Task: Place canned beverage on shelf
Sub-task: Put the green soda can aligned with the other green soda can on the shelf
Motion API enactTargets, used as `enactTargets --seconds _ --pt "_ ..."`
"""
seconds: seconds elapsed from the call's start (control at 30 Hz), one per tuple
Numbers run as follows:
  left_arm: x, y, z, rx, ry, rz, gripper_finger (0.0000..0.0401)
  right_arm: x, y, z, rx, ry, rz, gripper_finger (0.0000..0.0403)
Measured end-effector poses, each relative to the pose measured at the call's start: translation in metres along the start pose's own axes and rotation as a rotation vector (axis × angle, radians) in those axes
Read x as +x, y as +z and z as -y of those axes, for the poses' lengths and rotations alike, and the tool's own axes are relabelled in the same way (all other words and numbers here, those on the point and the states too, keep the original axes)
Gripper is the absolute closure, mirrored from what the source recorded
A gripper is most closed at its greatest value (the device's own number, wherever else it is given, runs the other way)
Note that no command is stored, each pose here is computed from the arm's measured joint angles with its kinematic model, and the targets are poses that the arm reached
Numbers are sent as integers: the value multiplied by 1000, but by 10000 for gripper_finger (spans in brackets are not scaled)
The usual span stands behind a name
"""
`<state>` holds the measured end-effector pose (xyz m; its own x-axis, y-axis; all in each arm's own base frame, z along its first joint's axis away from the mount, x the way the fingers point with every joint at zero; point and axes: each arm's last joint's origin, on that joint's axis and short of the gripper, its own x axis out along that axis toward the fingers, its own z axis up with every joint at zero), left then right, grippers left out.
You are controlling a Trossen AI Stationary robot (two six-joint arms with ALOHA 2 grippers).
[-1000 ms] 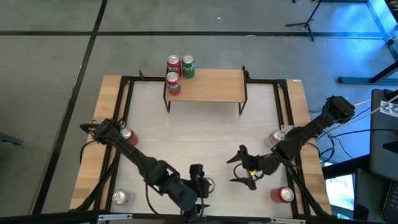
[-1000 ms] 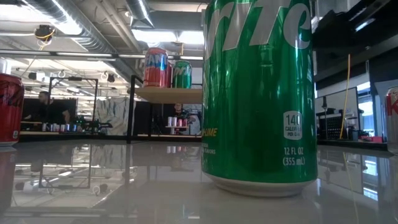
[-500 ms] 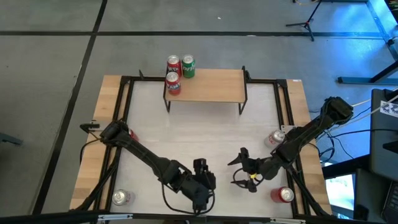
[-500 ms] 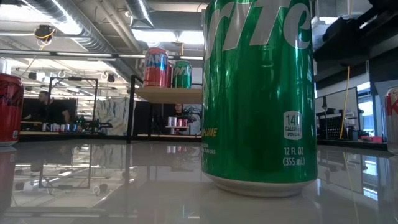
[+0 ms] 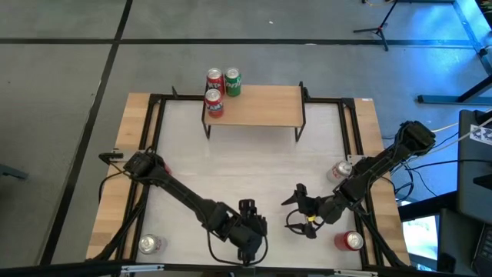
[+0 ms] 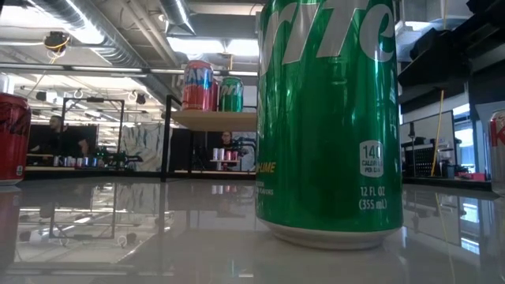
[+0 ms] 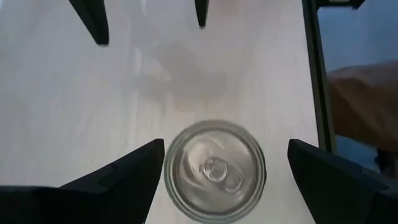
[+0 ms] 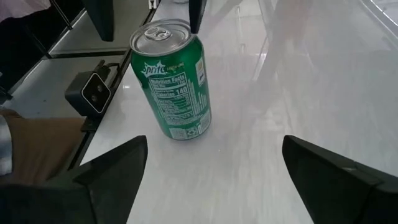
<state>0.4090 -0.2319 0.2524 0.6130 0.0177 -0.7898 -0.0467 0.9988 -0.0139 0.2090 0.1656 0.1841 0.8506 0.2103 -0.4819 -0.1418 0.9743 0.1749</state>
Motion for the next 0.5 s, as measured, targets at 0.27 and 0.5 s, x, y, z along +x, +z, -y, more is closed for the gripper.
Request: enactTargets --seconds 0.27,0.5 --pt "9 -2 0 -1 7 -13 70 0 0 0 2 2 4 33" --pt "19 -5 -1 -14 -4 -44 70 0 1 0 4 5 10 33"
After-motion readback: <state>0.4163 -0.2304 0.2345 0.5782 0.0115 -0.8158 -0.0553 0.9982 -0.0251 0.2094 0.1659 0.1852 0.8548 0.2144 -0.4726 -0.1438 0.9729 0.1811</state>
